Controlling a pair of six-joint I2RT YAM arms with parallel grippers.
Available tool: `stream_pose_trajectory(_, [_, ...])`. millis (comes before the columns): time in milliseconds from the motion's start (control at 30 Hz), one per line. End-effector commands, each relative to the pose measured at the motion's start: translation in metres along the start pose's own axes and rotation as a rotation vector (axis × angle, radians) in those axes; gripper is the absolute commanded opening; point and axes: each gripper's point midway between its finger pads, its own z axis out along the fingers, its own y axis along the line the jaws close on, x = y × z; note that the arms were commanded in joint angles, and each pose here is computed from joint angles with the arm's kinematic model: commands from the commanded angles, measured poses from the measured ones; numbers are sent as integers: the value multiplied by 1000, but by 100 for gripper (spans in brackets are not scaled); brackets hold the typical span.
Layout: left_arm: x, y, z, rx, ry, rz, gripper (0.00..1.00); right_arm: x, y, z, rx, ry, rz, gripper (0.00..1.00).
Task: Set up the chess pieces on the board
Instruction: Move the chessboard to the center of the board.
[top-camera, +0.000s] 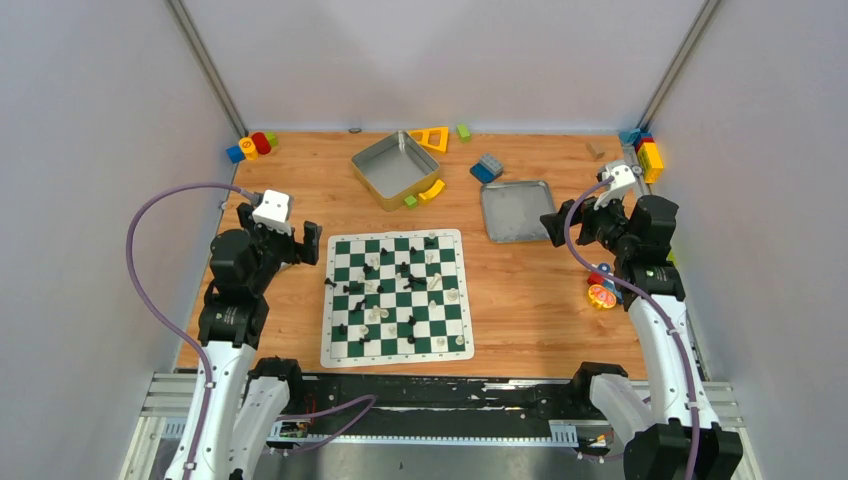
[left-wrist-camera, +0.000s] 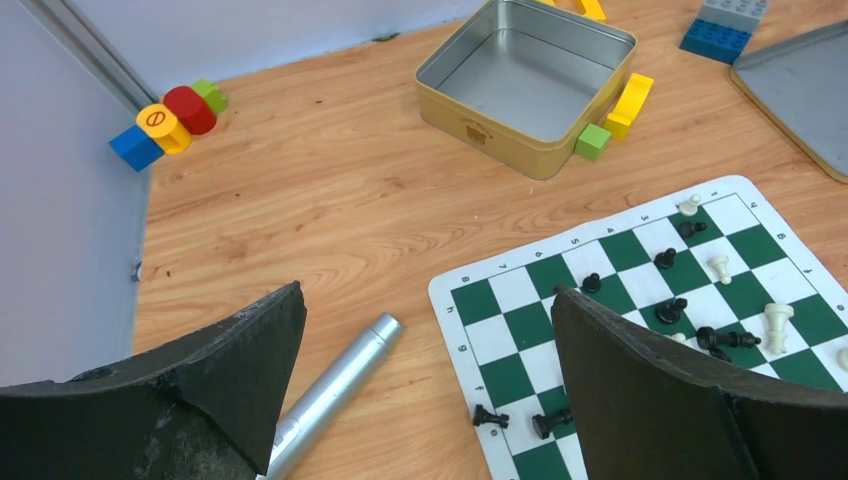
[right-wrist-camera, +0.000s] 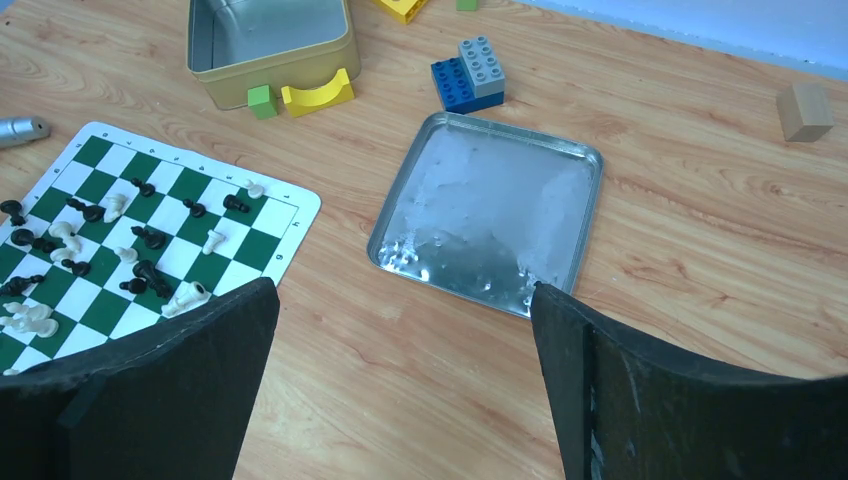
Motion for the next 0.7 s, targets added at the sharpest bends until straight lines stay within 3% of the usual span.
stream_pose_trajectory(0, [-4,0,0,7,-21,12,100,-10,3,0,-19,-38,-30,100])
stream_pose_trajectory(300, [-3,0,0,4,-15,17,100,-9,7,1,-48,-32,-29,100])
stream_pose_trajectory(433, [-4,0,-2,4,-12,20,100,-6,21,2,-141,-19,-39,100])
stream_pose_trajectory(667, [-3,-1,-2,18,3,27,100,18,58,52,-208,110,-126,100])
